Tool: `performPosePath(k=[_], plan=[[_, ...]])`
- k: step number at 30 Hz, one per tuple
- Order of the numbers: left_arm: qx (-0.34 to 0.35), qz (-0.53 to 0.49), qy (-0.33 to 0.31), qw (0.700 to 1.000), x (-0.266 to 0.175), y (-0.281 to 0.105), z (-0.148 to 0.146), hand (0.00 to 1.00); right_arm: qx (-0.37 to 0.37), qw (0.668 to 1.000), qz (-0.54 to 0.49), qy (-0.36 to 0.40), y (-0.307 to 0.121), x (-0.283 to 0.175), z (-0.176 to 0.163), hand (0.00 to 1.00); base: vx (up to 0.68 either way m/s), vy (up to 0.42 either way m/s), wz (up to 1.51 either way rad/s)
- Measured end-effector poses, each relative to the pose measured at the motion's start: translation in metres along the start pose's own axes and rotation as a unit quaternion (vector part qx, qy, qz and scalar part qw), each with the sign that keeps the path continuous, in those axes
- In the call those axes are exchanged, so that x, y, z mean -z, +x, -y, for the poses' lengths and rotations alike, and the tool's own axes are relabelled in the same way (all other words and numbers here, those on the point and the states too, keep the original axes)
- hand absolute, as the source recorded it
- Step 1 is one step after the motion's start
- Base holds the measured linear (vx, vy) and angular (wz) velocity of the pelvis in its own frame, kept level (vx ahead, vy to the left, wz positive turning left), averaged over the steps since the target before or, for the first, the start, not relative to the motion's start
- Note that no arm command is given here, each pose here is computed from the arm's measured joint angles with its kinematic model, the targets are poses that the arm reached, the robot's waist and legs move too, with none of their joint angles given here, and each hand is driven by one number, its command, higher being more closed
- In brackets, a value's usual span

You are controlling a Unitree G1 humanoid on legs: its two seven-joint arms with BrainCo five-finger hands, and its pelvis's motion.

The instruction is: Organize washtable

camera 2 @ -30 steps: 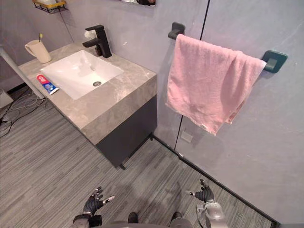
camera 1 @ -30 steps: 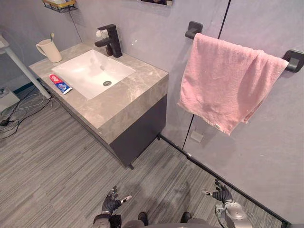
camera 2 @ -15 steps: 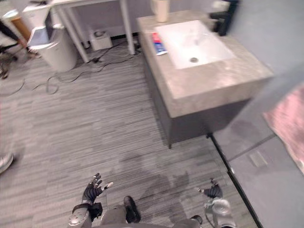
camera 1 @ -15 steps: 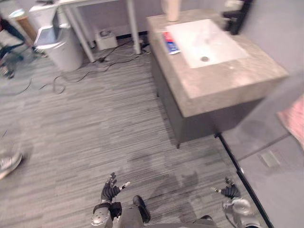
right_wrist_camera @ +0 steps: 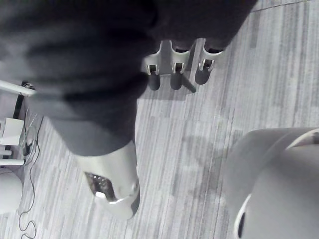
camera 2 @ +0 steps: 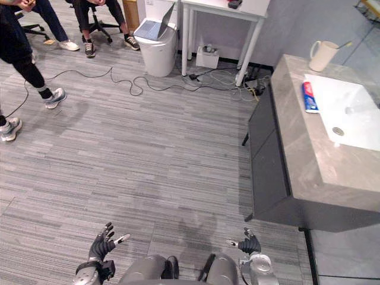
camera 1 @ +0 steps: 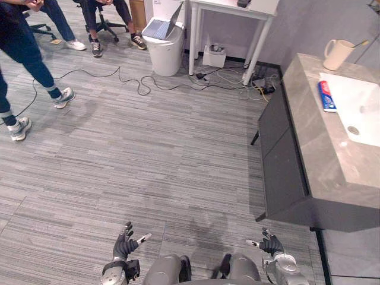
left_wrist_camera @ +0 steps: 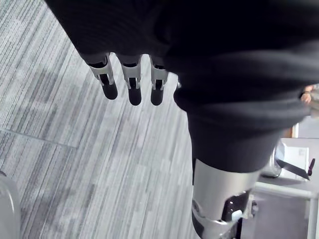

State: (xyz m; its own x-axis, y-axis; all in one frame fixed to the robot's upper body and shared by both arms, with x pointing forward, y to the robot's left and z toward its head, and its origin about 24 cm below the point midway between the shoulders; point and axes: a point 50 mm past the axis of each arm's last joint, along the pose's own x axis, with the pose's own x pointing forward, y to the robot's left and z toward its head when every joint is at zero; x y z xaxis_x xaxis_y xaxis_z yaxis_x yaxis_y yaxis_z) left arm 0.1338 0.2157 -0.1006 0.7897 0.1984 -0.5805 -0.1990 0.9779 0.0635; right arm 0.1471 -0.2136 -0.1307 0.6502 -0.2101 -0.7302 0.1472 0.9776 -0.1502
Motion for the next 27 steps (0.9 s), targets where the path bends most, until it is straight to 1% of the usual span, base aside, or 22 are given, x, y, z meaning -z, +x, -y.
performPosePath(k=[3, 5, 7, 8, 11, 14, 17, 19, 24, 25, 27], plan=[[0.008, 0.009, 0.001, 1.0, -0.006, 0.004, 0.005, 0.0, 0.011, 1.0, -0.018, 0.012, -0.011, 0.019, 0.005, 0.0, 0.54, -0.04, 0.6], [0.007, 0.013, -0.011, 1.0, -0.006, 0.002, 0.009, 0.0, 0.017, 0.999, -0.015, 0.031, -0.02, 0.027, 0.005, 0.0, 0.75, -0.07, 0.53], [0.011, 0.026, -0.021, 0.999, -0.012, 0.002, 0.013, 0.0, 0.02, 0.999, 0.002, 0.033, -0.02, 0.02, 0.007, 0.0, 0.75, 0.012, -0.1], [0.014, 0.04, -0.026, 0.999, -0.018, 0.002, 0.015, 0.0, 0.013, 0.999, 0.02, 0.039, -0.02, 0.012, 0.001, 0.0, 0.77, 0.07, -0.65], [0.029, 0.072, -0.031, 0.996, -0.036, 0.008, 0.022, 0.0, -0.003, 0.997, 0.027, 0.067, -0.02, 0.008, -0.014, 0.0, 0.74, 0.084, -0.57], [0.03, 0.08, -0.032, 0.996, -0.039, 0.008, 0.023, 0.0, -0.008, 0.996, 0.045, 0.076, -0.015, -0.006, -0.018, 0.0, 0.63, 0.269, -0.8], [0.026, 0.064, -0.041, 0.997, -0.031, 0.006, 0.024, 0.0, -0.008, 0.996, 0.046, 0.075, -0.012, -0.009, -0.018, 0.0, 0.5, 0.358, -0.87], [0.026, 0.078, -0.045, 0.996, -0.038, 0.007, 0.025, 0.0, -0.017, 0.996, 0.048, 0.077, -0.013, -0.009, -0.024, 0.0, 0.52, 0.387, -0.63], [0.052, 0.096, -0.024, 0.994, -0.044, 0.001, 0.033, 0.0, -0.023, 0.995, 0.043, 0.082, -0.018, -0.003, -0.029, 0.0, 0.41, 0.258, -0.78], [0.058, 0.095, -0.014, 0.994, -0.044, 0.001, 0.034, 0.0, -0.03, 0.995, 0.036, 0.088, -0.02, 0.002, -0.033, 0.0, 0.34, 0.094, -0.53], [0.061, 0.094, -0.017, 0.994, -0.043, 0.001, 0.036, 0.0, -0.035, 0.995, 0.024, 0.093, -0.024, 0.01, -0.037, 0.0, 0.36, 0.044, -0.63]])
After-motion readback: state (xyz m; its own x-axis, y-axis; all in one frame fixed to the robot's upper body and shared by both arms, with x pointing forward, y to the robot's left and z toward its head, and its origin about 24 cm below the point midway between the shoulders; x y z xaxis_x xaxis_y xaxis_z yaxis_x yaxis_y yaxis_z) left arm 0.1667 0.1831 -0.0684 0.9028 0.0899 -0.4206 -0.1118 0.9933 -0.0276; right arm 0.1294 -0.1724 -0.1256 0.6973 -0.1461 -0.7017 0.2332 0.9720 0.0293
